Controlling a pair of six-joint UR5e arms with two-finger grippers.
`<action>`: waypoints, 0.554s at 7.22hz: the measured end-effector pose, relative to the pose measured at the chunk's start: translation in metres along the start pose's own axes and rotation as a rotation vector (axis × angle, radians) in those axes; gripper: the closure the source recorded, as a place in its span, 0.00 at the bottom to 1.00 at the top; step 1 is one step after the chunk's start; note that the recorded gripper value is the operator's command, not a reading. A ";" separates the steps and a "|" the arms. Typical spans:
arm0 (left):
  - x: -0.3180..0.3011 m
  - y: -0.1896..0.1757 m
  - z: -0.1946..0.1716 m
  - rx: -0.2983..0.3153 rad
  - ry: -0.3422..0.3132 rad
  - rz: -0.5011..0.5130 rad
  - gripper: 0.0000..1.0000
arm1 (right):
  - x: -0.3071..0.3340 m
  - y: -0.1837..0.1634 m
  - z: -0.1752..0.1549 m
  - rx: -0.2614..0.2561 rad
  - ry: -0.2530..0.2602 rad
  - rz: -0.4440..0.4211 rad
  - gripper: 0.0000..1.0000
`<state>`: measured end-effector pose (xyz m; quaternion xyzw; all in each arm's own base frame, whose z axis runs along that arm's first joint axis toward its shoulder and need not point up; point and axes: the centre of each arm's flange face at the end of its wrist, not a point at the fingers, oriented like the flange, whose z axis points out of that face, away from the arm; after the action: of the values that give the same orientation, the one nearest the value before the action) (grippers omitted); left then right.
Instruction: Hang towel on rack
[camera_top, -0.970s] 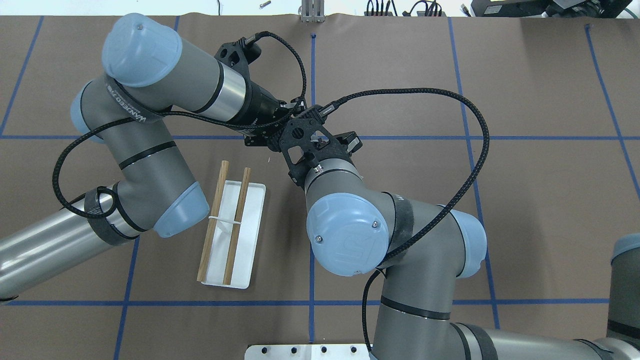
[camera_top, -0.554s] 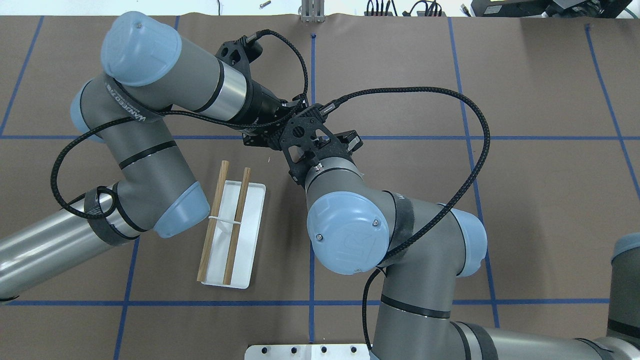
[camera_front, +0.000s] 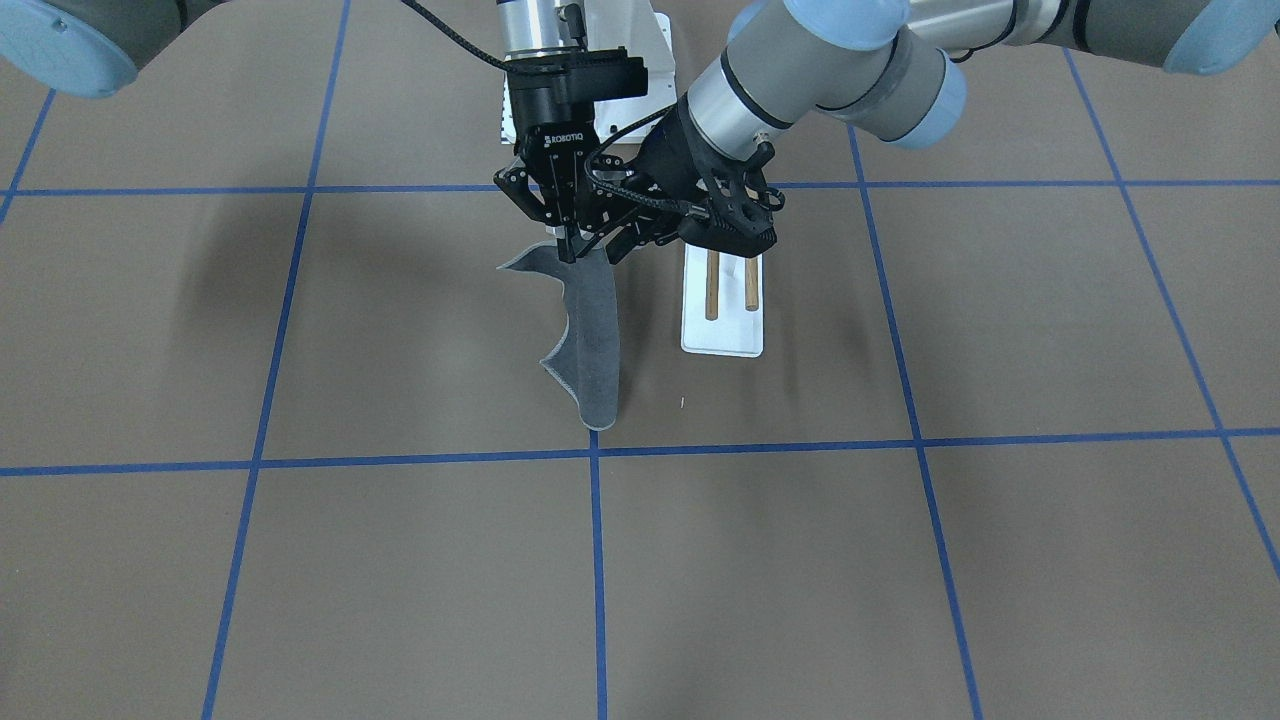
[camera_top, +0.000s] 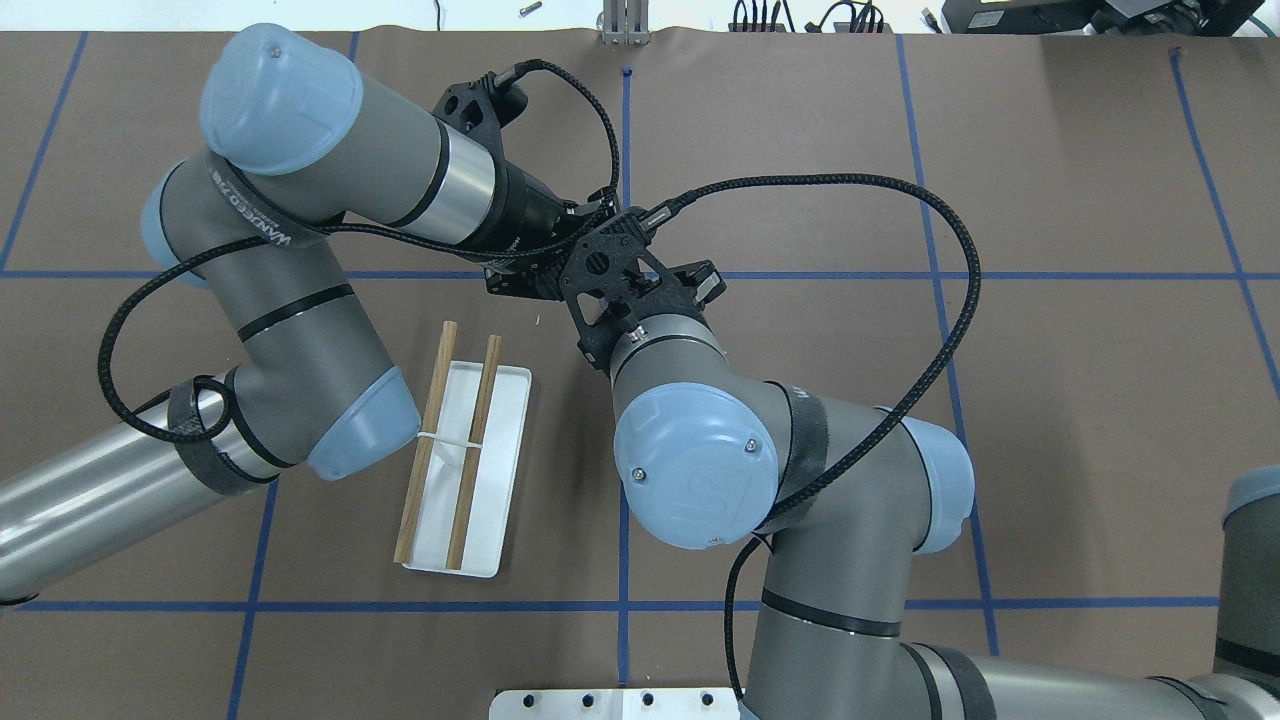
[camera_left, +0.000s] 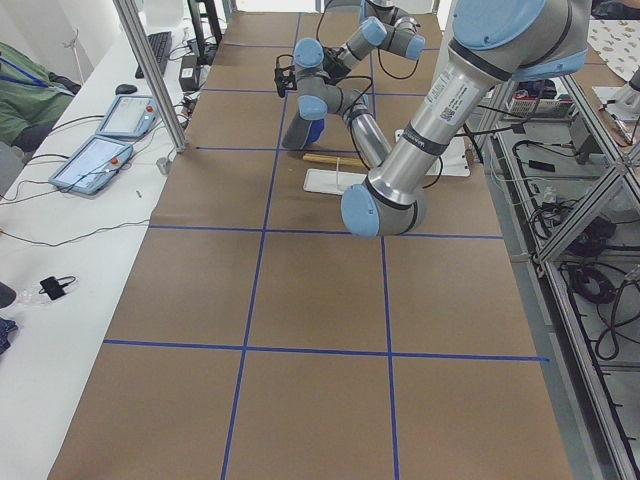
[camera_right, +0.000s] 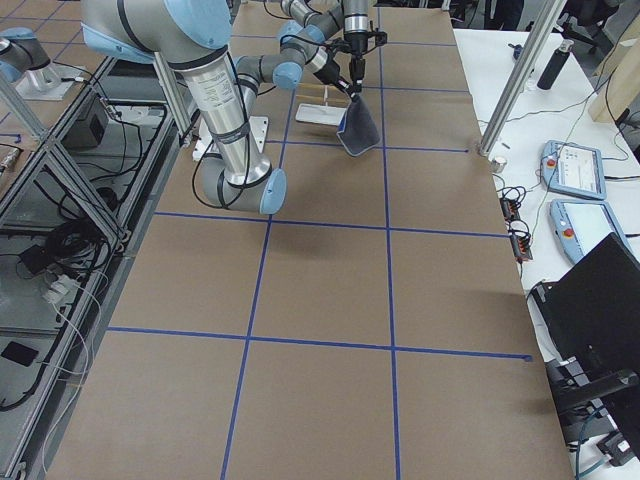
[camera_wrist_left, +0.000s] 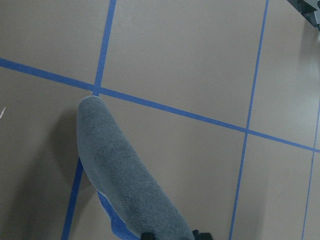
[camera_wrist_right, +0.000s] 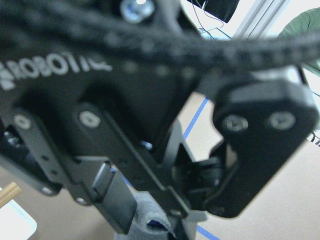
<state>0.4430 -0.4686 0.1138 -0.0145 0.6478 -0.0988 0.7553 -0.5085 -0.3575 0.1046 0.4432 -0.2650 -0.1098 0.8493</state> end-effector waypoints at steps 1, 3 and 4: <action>-0.001 0.000 0.001 -0.001 -0.002 -0.001 0.59 | 0.000 0.000 0.000 0.000 0.000 0.000 1.00; -0.001 0.001 0.001 -0.002 -0.003 -0.001 0.89 | 0.000 0.000 0.000 0.000 0.000 0.002 1.00; -0.001 0.001 0.002 -0.002 -0.003 -0.002 1.00 | 0.000 0.000 0.000 0.000 0.000 0.002 1.00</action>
<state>0.4445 -0.4677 0.1148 -0.0161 0.6468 -0.0988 0.7560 -0.5085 -0.3577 0.1048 0.4430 -0.2653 -0.1091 0.8494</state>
